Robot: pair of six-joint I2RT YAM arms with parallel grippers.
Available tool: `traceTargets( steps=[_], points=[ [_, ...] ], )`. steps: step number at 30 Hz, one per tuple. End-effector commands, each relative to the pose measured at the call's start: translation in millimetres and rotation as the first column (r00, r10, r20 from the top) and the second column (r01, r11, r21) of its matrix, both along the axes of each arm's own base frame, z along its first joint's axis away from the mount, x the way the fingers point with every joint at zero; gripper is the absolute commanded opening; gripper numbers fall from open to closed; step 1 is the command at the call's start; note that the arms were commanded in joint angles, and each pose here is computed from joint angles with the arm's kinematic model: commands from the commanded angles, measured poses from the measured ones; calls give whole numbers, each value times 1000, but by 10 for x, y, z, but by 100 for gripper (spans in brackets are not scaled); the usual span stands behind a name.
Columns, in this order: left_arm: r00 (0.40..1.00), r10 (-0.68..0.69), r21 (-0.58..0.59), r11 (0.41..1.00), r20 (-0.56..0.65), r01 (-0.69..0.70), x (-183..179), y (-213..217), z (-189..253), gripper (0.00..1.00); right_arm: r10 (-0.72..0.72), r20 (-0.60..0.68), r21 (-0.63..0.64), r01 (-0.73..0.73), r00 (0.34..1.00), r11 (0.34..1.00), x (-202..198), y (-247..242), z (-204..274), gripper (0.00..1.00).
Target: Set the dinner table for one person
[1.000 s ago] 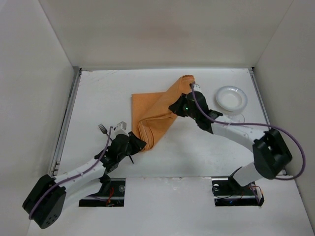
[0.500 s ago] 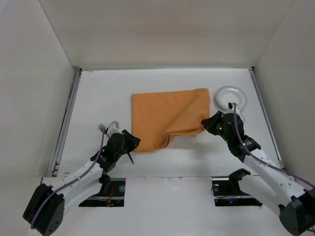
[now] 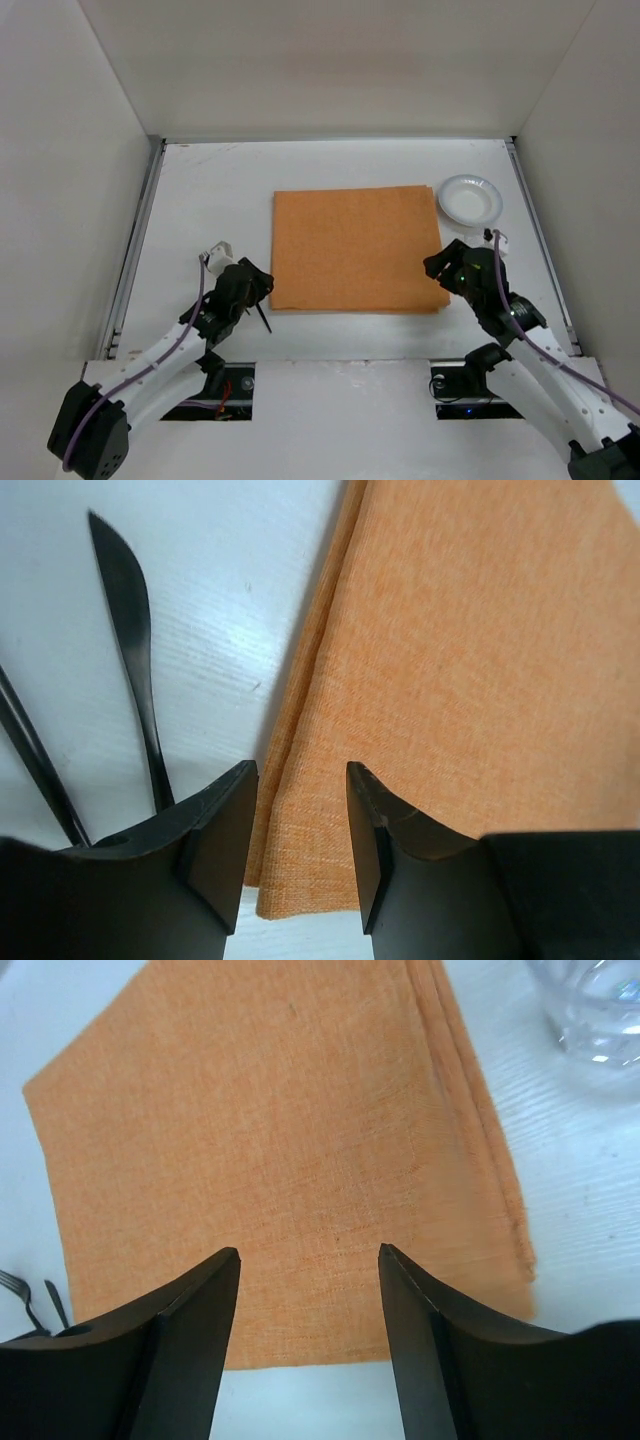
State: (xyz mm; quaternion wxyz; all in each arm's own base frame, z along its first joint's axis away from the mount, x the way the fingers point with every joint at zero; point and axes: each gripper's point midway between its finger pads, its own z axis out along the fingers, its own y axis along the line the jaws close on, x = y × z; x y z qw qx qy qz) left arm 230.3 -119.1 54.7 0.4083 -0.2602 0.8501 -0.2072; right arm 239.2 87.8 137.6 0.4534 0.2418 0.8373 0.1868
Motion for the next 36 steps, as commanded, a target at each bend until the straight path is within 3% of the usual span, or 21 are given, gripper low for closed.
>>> traceTargets(
  steps=[1,5,10,14,25,36],
  points=[
    [996,30,19,999,82,-32,154,44,352,38,-103,91,-29,106,991,994,18,-220,344,64],
    [997,-33,7,999,70,33,245,-213,402,39,-38,63,-21,40,997,999,100,-28,249,64],
    [986,-156,-83,984,51,160,284,-868,364,39,179,7,33,-179,984,983,214,728,-112,32],
    [988,-157,-112,981,3,157,372,-1053,163,37,217,-60,-7,-218,974,976,379,1011,-406,28],
    [987,86,-64,993,-139,-95,242,-99,-444,35,293,-172,-16,-300,940,954,461,1438,-900,29],
    [975,187,-70,978,-118,-197,538,145,-376,36,344,-190,20,-346,920,938,755,1829,-1006,29]
  ],
)
